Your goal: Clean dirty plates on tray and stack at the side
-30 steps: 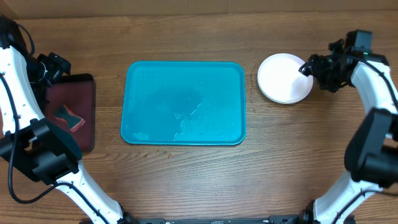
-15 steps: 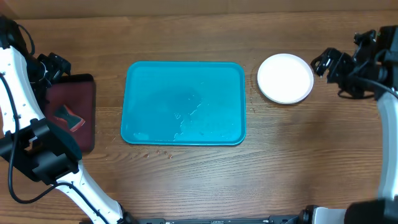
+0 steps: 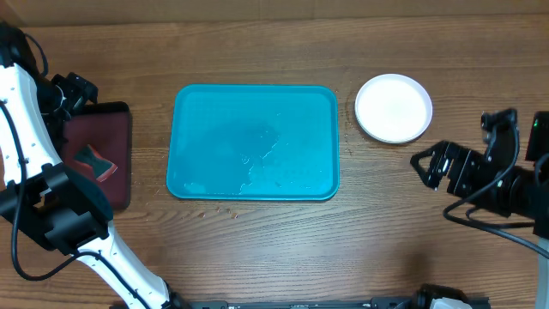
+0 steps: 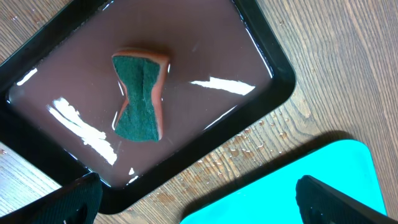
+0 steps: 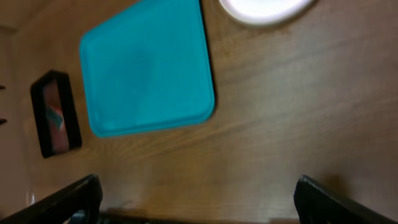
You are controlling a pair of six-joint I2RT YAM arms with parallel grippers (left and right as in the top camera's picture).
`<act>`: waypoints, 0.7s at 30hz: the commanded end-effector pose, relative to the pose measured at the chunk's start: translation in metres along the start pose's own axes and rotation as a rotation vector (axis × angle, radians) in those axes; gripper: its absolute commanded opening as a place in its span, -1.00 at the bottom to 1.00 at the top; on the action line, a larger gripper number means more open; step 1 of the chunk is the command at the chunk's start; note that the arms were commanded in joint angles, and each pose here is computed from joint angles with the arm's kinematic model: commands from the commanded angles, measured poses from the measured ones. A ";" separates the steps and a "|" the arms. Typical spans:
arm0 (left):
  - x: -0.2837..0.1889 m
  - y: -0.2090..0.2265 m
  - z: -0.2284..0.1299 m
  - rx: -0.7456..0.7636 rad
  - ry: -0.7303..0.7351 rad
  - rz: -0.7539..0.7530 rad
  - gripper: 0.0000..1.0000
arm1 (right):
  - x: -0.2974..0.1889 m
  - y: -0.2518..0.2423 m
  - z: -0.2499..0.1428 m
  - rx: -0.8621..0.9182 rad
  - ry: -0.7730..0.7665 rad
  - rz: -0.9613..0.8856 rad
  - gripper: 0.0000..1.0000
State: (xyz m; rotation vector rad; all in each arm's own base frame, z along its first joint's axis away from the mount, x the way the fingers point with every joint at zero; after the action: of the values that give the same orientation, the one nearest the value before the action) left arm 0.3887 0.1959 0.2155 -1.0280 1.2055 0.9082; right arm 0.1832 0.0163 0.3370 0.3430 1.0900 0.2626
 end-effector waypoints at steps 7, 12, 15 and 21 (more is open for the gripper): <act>-0.005 -0.001 0.001 -0.008 -0.006 -0.016 0.99 | 0.006 -0.007 -0.008 0.035 0.074 -0.043 1.00; -0.005 -0.001 0.001 -0.008 -0.006 -0.016 0.99 | 0.005 -0.016 -0.012 0.035 0.095 -0.119 1.00; -0.005 -0.001 0.001 -0.008 -0.006 -0.016 0.99 | 0.008 -0.017 -0.013 0.039 0.103 -0.120 1.00; -0.005 -0.001 0.001 -0.008 -0.006 -0.016 0.99 | 0.033 -0.014 -0.012 -0.060 0.047 -0.083 1.00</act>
State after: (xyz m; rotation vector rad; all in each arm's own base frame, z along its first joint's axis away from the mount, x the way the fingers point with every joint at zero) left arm 0.3887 0.1959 0.2155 -1.0283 1.2056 0.9078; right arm 0.1898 0.0093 0.3071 0.2864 1.1728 0.1893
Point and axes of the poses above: each gripper's point midway between its finger pads, its own x axis out along the fingers, its own y axis along the line the jaws close on, z = x × y, the point moved 6 cm from there along -x, back along the fingers, and after that the axes turned 13 degrees about -x, right-handed, at the moved point
